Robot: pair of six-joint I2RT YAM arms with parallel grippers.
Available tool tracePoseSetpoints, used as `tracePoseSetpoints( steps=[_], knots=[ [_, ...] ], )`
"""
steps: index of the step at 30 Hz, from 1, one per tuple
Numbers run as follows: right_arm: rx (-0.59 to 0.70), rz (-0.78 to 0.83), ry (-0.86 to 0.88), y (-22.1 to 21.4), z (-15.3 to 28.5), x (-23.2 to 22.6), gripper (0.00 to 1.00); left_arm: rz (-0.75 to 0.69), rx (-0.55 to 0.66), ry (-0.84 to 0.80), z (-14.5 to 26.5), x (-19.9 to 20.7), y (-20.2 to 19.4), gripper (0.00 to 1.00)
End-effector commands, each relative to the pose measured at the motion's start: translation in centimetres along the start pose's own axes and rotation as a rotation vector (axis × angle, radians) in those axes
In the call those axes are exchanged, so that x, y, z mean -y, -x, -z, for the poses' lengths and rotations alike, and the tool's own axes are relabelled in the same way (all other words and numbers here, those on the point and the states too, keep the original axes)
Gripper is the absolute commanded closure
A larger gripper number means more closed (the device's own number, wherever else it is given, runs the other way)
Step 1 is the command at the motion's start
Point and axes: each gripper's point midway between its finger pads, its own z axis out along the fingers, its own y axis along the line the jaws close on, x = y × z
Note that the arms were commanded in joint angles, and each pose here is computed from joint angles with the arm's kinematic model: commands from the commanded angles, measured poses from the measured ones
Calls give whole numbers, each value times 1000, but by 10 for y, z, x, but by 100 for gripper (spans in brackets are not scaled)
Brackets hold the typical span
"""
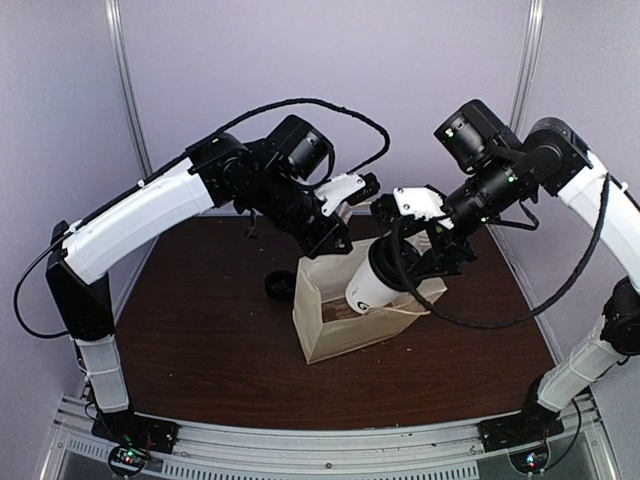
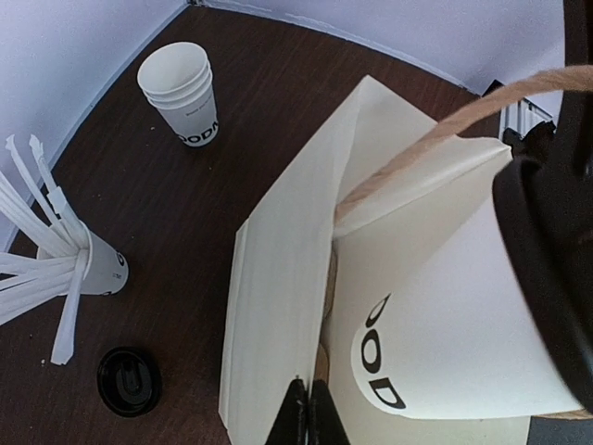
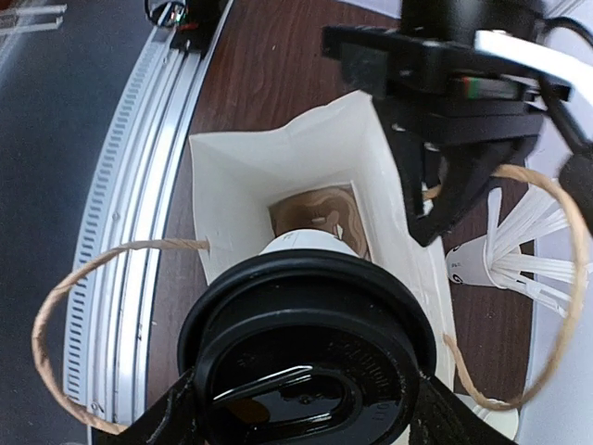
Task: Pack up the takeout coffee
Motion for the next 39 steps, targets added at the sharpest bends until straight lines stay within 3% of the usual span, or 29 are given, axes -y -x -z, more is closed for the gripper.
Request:
tracePoseSetpoints(
  steps=[1,18,27,39],
  knots=[
    [-123,180,-119,-7,-5,-5,35,-42,45,82,23,3,11,100],
    [-277,303,-84,-32,-34,-24,37,-177,31,208,20,39,3,100],
    [-279,264,30,-39,-42,-49,40,-208,158,218,25,58,6,100],
    [-436,390,-46,-67,-70,-58,45,-231,235,238,14,86,9,100]
  ],
)
